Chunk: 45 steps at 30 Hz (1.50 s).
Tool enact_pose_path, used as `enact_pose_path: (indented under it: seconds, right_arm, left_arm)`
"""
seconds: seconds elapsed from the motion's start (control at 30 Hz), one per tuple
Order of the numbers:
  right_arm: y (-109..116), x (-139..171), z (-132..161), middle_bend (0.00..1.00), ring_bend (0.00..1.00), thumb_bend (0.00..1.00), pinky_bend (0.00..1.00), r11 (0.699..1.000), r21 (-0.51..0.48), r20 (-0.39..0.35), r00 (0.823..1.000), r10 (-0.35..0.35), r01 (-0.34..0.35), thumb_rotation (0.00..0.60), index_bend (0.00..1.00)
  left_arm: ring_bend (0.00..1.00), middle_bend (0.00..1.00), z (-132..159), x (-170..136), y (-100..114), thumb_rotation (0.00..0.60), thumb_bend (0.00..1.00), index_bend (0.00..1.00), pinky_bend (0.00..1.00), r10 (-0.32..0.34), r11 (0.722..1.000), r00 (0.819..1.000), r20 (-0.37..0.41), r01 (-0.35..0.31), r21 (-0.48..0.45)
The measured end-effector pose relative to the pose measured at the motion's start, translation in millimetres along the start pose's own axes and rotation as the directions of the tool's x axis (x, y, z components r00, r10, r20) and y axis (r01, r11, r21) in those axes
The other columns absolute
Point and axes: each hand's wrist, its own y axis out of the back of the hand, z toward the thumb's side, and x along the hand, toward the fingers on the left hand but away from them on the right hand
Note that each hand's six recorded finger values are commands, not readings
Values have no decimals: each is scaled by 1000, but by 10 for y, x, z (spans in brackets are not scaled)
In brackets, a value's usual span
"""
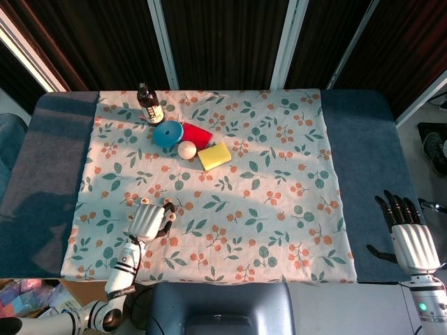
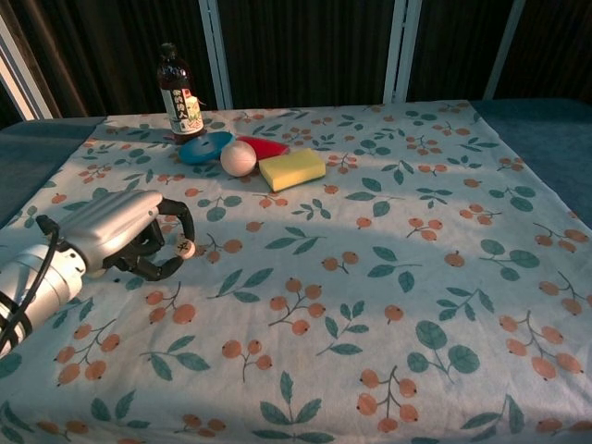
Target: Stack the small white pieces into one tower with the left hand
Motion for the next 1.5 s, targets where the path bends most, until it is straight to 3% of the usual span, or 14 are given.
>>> enact_pose_path:
  seconds: [0.2, 0.4, 0.6, 1.5]
  right_arm:
    - [-31, -14, 27, 0, 0, 156, 0, 1000, 9, -6, 1000, 10, -10, 600, 0]
    - [-31, -25, 26, 0, 0, 156, 0, 1000, 8, -1, 1000, 9, -9, 600, 0]
    - [-18, -20, 17, 0, 0, 157, 0, 1000, 5, 1, 1000, 4, -4, 600, 0]
    - [-50, -21, 48, 0, 0, 156, 0, 1000, 14, -5, 1000, 11, -11, 600, 0]
  left_arm:
    - [1000, 1000, -384, -88, 237, 600, 396, 511, 1000, -5, 999, 999, -50, 8, 52]
    - [1000, 1000, -656, -146, 299, 600, 395, 515, 1000, -31, 995, 993, -117, 42, 90]
    - [1000, 1000, -828, -204, 241, 600, 395, 508, 1000, -94, 992, 982, -165, 106, 66]
    - [1000, 1000, -971, -213, 209, 600, 396, 494, 1000, -134, 990, 971, -199, 140, 14]
